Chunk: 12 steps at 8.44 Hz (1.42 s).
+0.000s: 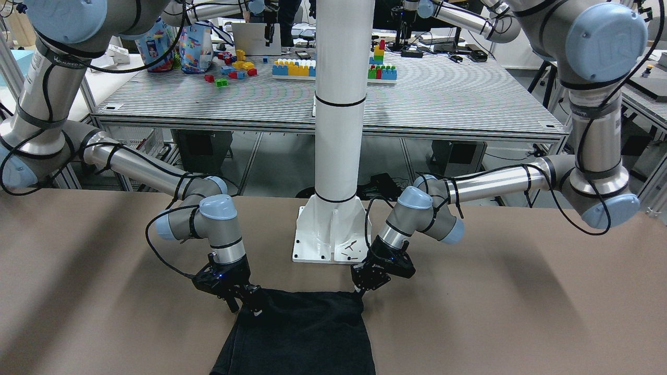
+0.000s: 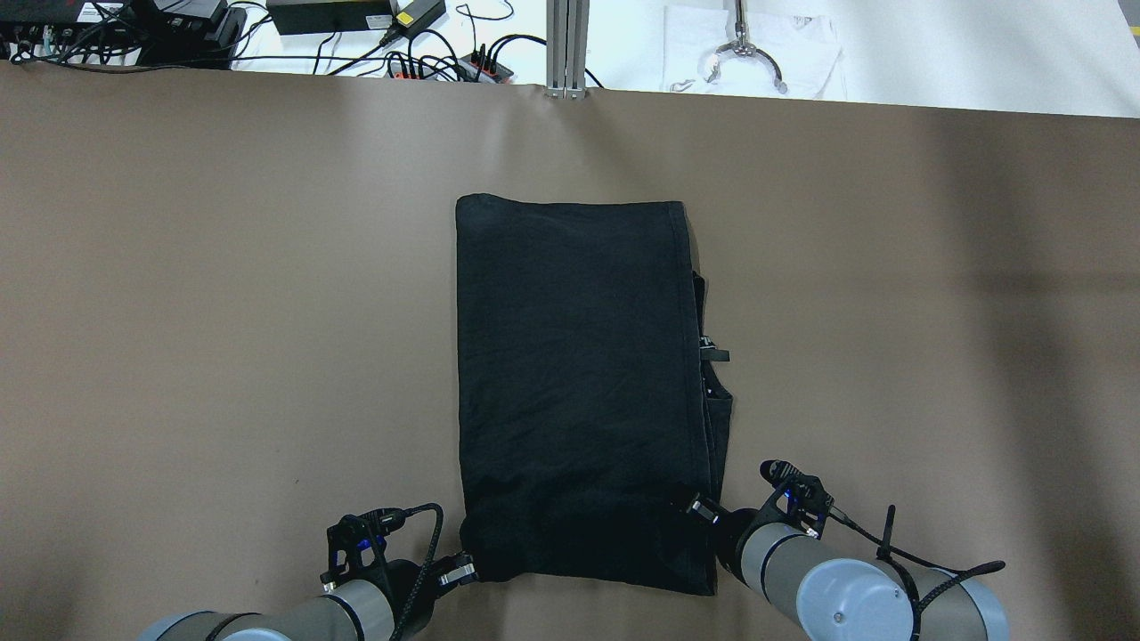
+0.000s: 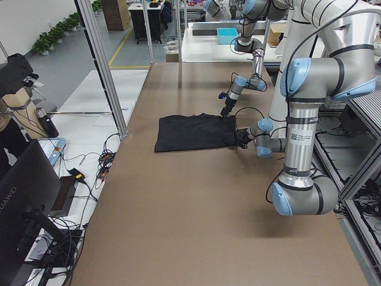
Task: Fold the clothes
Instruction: 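Grasp the shirt's near edge with both grippers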
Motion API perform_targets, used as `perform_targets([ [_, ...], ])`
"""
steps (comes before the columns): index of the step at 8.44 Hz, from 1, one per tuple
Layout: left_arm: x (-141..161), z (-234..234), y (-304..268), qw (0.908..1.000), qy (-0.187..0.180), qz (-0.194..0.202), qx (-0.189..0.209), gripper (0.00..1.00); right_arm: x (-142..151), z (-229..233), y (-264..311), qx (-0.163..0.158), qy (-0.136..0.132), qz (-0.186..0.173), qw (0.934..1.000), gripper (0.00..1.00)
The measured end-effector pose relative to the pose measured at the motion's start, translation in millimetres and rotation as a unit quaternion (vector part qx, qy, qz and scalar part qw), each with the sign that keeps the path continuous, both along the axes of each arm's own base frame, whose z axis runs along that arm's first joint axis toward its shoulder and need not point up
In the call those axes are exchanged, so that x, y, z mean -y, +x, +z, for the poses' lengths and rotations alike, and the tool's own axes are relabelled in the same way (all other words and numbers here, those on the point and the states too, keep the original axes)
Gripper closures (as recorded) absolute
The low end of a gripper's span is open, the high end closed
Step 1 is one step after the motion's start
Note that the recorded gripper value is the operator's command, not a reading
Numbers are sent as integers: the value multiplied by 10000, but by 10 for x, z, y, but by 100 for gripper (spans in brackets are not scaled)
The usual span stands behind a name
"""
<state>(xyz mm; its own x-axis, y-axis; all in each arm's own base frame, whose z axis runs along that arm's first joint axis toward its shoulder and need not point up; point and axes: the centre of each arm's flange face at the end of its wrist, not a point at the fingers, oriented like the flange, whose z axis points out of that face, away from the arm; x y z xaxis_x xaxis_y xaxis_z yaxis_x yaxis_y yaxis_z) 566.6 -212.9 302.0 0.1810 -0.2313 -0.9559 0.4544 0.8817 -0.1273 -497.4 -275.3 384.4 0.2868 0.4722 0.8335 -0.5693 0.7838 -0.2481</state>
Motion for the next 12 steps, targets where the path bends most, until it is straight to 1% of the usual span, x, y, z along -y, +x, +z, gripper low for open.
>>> perform_targets([
  [1, 2, 2, -1, 10000, 0, -1, 3, 100, 11, 11, -4, 17, -21, 41, 10000, 60],
  [3, 1, 5, 1, 10000, -2, 0, 5, 100, 55, -6, 2, 72, -115, 163, 9998, 58],
  [4, 2, 13, 5, 10000, -2, -1, 13, 100, 81, 18, 10, 36, -146, 205, 9997, 61],
  [5, 4, 25, 11, 10000, -2, -4, 27, 100, 107, 25, 22, 21, -160, 240, 9996, 75],
  [6, 4, 36, 18, 10000, -2, -4, 39, 100, 137, 21, 28, -5, -171, 272, 9995, 96],
  [7, 3, 42, 22, 10000, -2, -3, 46, 100, 185, -24, 26, -11, -175, 315, 9993, 100],
  [9, 5, 42, 21, 10000, -2, -4, 46, 100, 240, -144, 57, 43, -164, 371, 9992, 100],
  [12, 43, -40, -38, 10000, 29, -24, -30, 100, 274, -329, 168, 208, -127, 421, 9988, 100],
])
